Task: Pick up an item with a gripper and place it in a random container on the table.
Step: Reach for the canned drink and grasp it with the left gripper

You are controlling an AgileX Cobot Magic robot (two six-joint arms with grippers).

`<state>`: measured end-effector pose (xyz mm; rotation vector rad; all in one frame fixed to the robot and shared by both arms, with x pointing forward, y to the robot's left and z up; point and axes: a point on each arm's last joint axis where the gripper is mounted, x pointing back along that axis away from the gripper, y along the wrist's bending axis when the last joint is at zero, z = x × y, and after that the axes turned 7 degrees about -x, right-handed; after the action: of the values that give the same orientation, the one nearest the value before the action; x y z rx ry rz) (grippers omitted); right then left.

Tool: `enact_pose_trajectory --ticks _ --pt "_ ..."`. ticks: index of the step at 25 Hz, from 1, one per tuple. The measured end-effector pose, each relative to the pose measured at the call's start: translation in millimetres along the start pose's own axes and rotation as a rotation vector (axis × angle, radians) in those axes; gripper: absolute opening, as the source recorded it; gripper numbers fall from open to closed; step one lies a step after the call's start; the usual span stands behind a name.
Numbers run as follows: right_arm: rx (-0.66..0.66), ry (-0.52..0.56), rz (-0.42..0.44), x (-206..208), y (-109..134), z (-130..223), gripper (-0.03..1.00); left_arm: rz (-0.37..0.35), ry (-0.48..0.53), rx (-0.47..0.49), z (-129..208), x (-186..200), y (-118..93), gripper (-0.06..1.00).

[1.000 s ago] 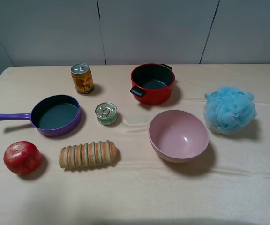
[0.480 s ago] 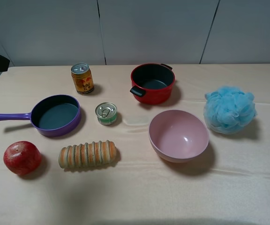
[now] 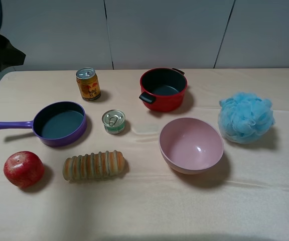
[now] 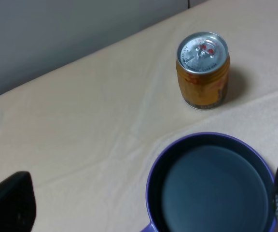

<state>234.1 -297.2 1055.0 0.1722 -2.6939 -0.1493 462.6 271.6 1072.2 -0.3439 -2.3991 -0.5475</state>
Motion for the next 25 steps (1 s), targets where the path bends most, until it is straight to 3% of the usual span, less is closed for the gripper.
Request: enact_pose_trajectory --ticks 19,25 --pt "0.0 0.0 0.0 0 0 0 0.69 0.017 0.047 -0.003 2 -39 0 0.99" --pt "0.0 0.0 0.0 0 0 0 0.69 0.03 0.082 -0.006 7 -77 -2 0.99"
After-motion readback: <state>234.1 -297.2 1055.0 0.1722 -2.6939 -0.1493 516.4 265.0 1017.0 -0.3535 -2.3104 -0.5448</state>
